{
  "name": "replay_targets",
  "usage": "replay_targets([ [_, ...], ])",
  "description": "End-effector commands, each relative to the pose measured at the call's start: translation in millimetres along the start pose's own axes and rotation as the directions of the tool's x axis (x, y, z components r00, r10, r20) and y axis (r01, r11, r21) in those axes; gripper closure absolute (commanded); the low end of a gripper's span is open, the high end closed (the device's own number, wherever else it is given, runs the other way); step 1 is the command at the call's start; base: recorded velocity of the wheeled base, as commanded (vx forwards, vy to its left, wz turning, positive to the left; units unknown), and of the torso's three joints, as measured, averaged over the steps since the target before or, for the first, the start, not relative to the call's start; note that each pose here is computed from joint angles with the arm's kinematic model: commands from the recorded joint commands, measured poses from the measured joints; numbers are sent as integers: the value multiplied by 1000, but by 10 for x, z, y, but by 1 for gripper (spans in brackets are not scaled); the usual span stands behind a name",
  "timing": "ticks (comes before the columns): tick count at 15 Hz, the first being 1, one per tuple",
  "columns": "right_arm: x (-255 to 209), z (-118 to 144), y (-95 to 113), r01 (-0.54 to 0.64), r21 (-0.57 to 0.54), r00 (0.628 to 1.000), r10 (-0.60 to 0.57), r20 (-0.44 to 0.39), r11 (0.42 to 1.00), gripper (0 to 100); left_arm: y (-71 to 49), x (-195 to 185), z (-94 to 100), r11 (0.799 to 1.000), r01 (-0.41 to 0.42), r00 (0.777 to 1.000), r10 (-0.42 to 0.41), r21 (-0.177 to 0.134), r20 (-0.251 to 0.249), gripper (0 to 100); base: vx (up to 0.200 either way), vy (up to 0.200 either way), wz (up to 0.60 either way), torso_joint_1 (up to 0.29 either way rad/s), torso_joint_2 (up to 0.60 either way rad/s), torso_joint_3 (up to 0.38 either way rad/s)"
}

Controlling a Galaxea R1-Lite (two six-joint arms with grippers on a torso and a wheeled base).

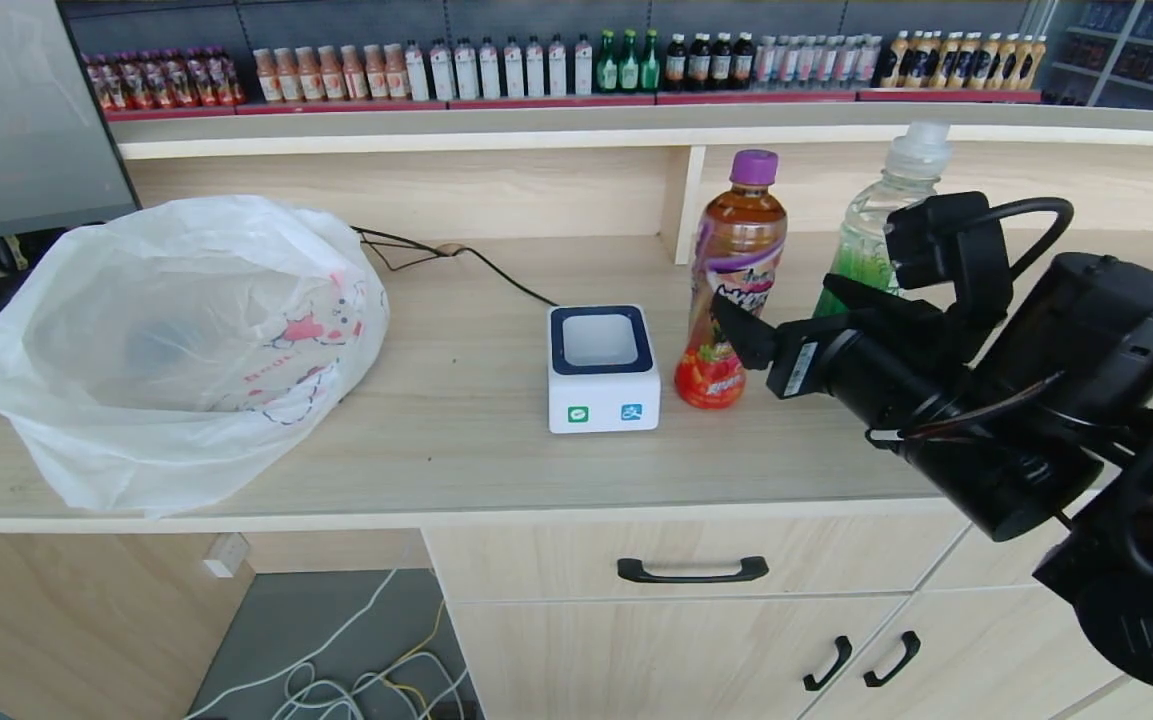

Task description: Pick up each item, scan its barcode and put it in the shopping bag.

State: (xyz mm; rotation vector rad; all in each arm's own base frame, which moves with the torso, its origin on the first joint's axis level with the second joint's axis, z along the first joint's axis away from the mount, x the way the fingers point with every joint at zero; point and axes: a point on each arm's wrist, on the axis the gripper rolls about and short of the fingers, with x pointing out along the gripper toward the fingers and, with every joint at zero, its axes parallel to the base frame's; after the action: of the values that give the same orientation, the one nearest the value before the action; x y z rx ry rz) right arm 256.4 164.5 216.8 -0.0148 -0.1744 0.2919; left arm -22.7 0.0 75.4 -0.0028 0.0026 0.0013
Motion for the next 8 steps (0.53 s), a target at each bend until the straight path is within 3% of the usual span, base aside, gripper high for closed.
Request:
replay_targets([
  [1,57,-105,36,3,-6,1000,-3,-29,1000,0,0,0,0,1000,0,1000,0,0,-1,0,0,0,0,0,0,0],
  [8,238,-213,72,21,-2,999,-21,-39,1000,0,0,0,0,1000,1,1000,-1,0,-1,0,0,0,0,0,0,0],
])
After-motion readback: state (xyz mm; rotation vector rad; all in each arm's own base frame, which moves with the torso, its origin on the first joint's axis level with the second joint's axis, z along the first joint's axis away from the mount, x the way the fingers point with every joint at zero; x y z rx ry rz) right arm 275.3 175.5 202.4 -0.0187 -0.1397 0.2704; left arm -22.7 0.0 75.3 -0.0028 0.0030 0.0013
